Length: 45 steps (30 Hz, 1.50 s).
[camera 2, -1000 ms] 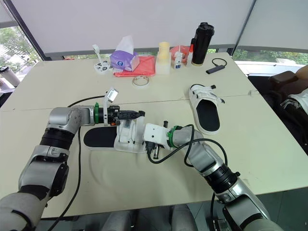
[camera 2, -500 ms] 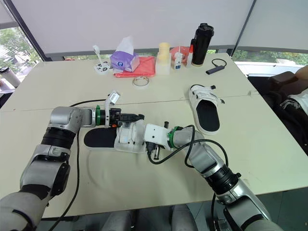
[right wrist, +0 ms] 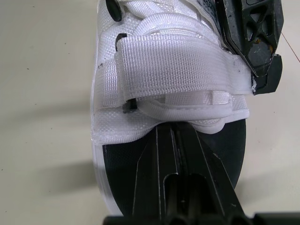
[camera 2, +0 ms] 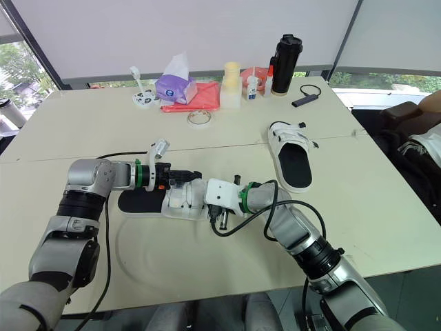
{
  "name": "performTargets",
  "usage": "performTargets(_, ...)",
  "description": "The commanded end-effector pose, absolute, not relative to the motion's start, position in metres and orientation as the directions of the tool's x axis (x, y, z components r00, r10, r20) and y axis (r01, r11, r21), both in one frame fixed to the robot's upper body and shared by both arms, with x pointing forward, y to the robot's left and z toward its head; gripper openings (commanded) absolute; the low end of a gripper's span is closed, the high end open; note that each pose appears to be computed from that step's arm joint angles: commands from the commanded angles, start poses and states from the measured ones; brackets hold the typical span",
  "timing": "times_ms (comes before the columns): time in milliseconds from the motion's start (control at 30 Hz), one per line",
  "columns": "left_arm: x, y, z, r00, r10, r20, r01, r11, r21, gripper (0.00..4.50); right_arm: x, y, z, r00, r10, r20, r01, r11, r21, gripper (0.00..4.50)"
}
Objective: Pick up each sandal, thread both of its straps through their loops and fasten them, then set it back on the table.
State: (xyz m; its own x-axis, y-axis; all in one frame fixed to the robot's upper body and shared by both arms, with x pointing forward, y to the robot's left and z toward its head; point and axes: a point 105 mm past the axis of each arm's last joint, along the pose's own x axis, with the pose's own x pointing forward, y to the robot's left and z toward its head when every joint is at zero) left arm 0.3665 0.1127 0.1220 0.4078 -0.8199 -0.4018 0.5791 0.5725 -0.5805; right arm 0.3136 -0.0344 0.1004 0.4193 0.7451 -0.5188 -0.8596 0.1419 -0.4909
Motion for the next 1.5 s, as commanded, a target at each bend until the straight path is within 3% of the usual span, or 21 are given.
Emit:
performTargets(33, 0.365, 0.131, 0.1, 0.435, -0.749, -0.5, 0.493, 0.663, -0.563, 0.05, 0.31, -0.038, 0.083, 0.386, 0.72, -0.577, -0.888, 0.122, -0.443, 0.0)
performTargets(433, 0.368, 0.136, 0.098, 0.47, -0.725, -0.504, 0.485, 0.689, -0.538, 0.05, 0.311, -0.039, 0.083, 0.389, 0.718, -0.577, -0.887, 0.123, -0.445, 0.0)
performTargets(533, 0.369, 0.137, 0.097, 0.476, -0.719, -0.506, 0.482, 0.695, -0.534, 0.93, 0.311, -0.038, 0.083, 0.387, 0.719, -0.577, -0.887, 0.119, -0.446, 0.0)
performTargets(767, 0.372, 0.142, 0.098, 0.5, -0.704, -0.505, 0.46, 0.71, -0.534, 4.35, 0.312, -0.038, 0.084, 0.389, 0.719, -0.576, -0.886, 0.12, -0.448, 0.0)
performTargets(800, 0.372, 0.144, 0.097, 0.506, -0.696, -0.509, 0.456, 0.717, -0.527, 4.47, 0.312, -0.038, 0.084, 0.389, 0.719, -0.576, -0.886, 0.12, -0.449, 0.0)
performTargets(1000, 0.398, 0.159, 0.123, 0.646, -0.639, -0.417, 0.398, 0.748, -0.53, 4.47, 0.312, -0.038, 0.084, 0.392, 0.72, -0.573, -0.885, 0.123, -0.45, 0.0)
performTargets(1267, 0.414, 0.153, 0.177, 0.702, -0.684, -0.197, 0.539, 0.691, -0.481, 4.47, 0.313, -0.037, 0.085, 0.391, 0.721, -0.573, -0.883, 0.118, -0.454, 0.0)
performTargets(1367, 0.413, 0.149, 0.192, 0.689, -0.713, -0.132, 0.607, 0.666, -0.433, 4.47, 0.313, -0.037, 0.085, 0.39, 0.721, -0.573, -0.883, 0.118, -0.454, 0.0)
performTargets(1433, 0.398, 0.142, 0.21, 0.599, -0.799, -0.051, 0.738, 0.576, -0.352, 4.47, 0.313, -0.037, 0.086, 0.39, 0.721, -0.573, -0.883, 0.117, -0.454, 0.0)
performTargets(1500, 0.382, 0.146, 0.213, 0.524, -0.849, -0.068, 0.794, 0.516, -0.321, 4.47, 0.313, -0.037, 0.085, 0.388, 0.721, -0.574, -0.884, 0.114, -0.454, 0.0)
